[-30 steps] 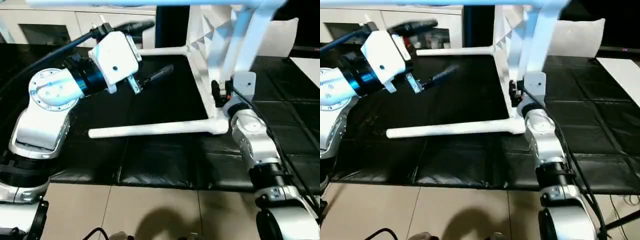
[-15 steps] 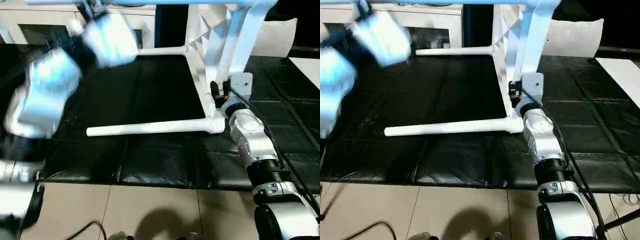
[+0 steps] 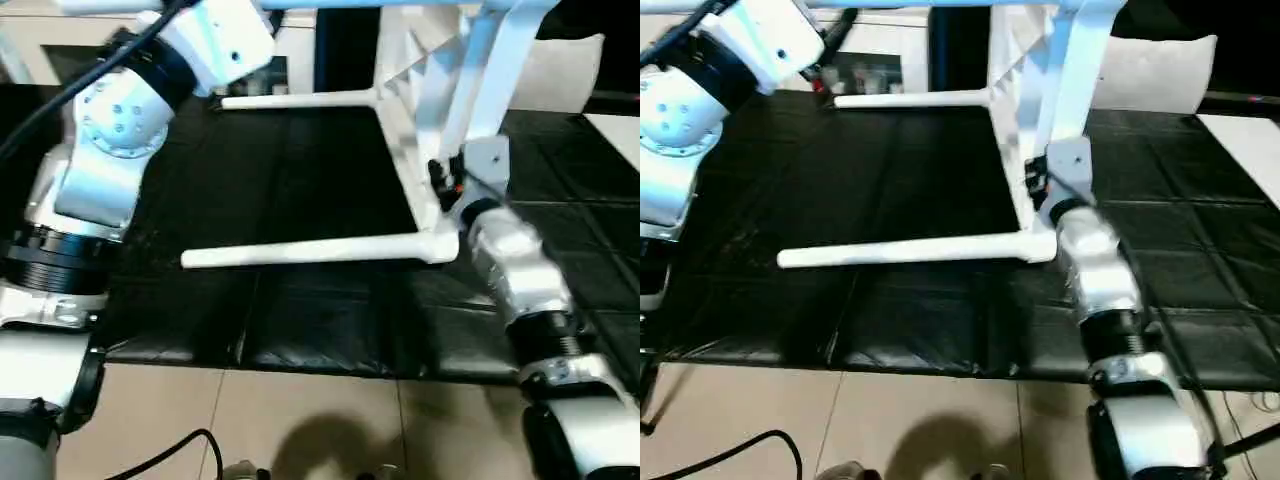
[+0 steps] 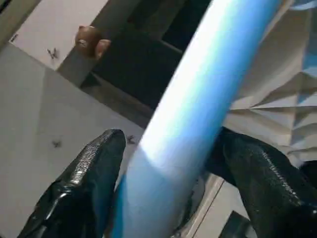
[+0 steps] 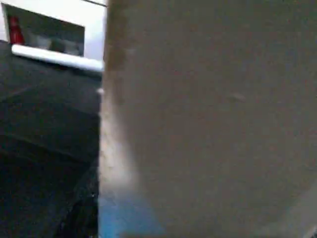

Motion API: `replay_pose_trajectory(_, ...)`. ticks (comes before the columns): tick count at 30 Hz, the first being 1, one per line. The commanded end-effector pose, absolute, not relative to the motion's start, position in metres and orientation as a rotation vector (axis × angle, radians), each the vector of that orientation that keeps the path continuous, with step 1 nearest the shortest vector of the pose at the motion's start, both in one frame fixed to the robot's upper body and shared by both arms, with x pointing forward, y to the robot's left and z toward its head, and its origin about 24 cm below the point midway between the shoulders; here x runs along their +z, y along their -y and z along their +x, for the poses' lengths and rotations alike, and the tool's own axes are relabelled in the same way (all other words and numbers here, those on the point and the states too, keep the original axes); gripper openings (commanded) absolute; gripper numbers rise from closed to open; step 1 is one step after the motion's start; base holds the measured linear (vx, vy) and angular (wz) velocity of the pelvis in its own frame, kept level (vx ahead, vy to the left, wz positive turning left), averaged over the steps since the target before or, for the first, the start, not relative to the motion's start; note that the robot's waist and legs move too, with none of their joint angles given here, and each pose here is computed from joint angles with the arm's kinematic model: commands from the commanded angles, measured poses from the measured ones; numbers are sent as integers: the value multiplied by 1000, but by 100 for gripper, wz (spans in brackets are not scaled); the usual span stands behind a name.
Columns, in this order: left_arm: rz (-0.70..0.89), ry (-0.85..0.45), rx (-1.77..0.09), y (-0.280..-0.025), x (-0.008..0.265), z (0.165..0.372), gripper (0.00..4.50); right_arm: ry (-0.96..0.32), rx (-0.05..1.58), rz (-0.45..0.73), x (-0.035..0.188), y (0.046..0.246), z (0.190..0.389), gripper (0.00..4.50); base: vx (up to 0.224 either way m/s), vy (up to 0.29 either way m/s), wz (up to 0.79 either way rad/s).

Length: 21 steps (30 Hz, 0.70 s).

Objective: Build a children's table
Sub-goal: Flip table

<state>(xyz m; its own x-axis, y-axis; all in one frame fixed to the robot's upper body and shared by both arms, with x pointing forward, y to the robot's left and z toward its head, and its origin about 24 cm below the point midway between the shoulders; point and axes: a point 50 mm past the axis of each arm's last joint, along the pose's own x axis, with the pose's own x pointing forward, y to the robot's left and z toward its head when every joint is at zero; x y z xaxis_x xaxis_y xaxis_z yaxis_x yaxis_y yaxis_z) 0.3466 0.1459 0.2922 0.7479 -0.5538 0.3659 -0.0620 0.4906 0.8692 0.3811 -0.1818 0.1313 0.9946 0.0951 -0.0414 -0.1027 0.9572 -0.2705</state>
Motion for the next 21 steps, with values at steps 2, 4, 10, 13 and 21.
replay_pose_trajectory(2, 1043, 640, -343, -147, 290, 350, 330, 107, 102, -561, 186, 185, 385, 193, 0, 0, 0)
replay_pose_trajectory(4, 1035, 630, -339, -149, 289, 351, 303, 107, 112, -609, 195, 187, 386, 193, 0, 0, 0)
replay_pose_trajectory(10, 977, 531, -242, -169, 289, 359, 257, 129, 223, -792, 229, 187, 384, 193, 0, 0, 0)
replay_pose_trajectory(13, 895, 500, -236, -174, 291, 361, 237, 137, 247, -863, 241, 189, 384, 194, 0, 0, 0)
replay_pose_trajectory(21, 496, 420, -324, -170, 292, 366, 195, 217, 466, -944, 298, 191, 381, 265, 0, 0, 0)
